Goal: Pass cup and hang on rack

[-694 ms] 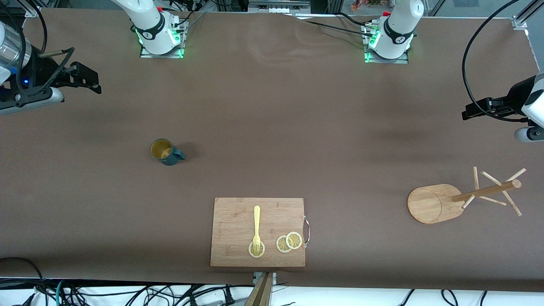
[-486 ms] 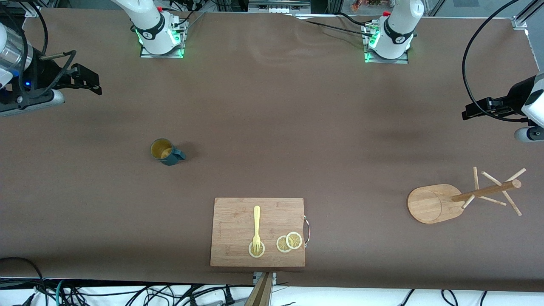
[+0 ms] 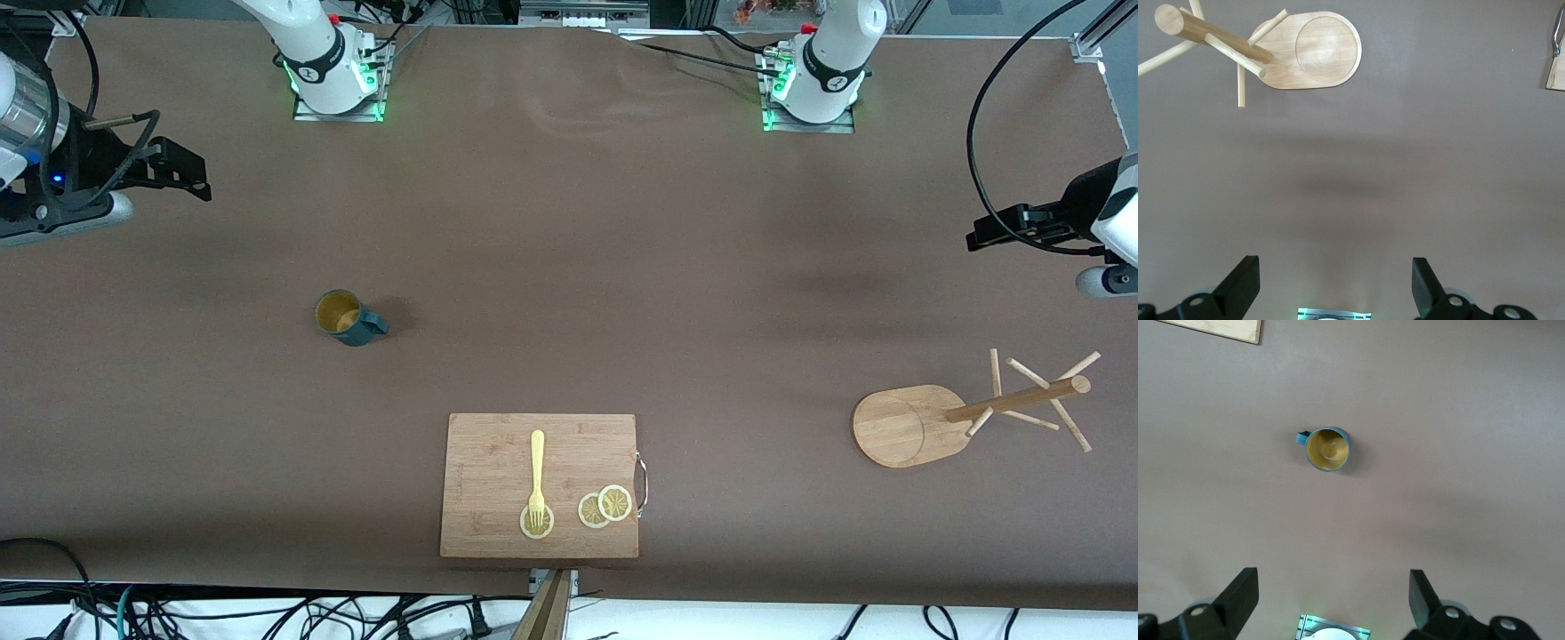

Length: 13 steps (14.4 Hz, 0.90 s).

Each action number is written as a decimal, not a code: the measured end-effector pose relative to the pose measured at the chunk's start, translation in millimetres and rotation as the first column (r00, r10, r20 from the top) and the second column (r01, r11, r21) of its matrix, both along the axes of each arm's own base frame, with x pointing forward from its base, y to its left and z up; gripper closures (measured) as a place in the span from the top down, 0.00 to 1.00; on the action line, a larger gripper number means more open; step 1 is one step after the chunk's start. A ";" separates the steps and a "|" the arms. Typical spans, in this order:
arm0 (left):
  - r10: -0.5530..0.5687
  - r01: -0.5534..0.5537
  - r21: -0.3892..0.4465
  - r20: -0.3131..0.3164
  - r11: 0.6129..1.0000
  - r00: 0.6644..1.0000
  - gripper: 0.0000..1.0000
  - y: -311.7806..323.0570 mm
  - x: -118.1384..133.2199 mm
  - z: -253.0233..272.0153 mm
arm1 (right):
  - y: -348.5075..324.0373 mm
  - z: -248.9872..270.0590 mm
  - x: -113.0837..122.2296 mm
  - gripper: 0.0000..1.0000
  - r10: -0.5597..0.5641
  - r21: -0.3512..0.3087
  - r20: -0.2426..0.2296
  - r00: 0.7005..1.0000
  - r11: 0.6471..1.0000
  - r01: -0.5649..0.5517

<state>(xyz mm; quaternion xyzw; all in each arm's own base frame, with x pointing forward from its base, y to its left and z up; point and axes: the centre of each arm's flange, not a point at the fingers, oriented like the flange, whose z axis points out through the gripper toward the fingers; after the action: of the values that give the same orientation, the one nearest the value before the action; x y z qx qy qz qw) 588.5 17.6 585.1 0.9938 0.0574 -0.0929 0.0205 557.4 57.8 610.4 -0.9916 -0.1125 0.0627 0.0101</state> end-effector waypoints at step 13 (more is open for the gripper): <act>0.000 0.000 0.000 0.000 1.000 1.000 1.00 0.0 0.1 -0.1 | 3.7 -7.8 3.5 1.00 0.005 -0.003 -0.013 1.000 1.000 -0.005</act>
<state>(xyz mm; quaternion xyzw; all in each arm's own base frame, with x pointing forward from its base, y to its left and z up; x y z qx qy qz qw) 588.6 17.6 584.9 0.9938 0.0574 -0.0930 0.0205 561.0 61.5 602.6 -0.9909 -0.1150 0.0695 0.0092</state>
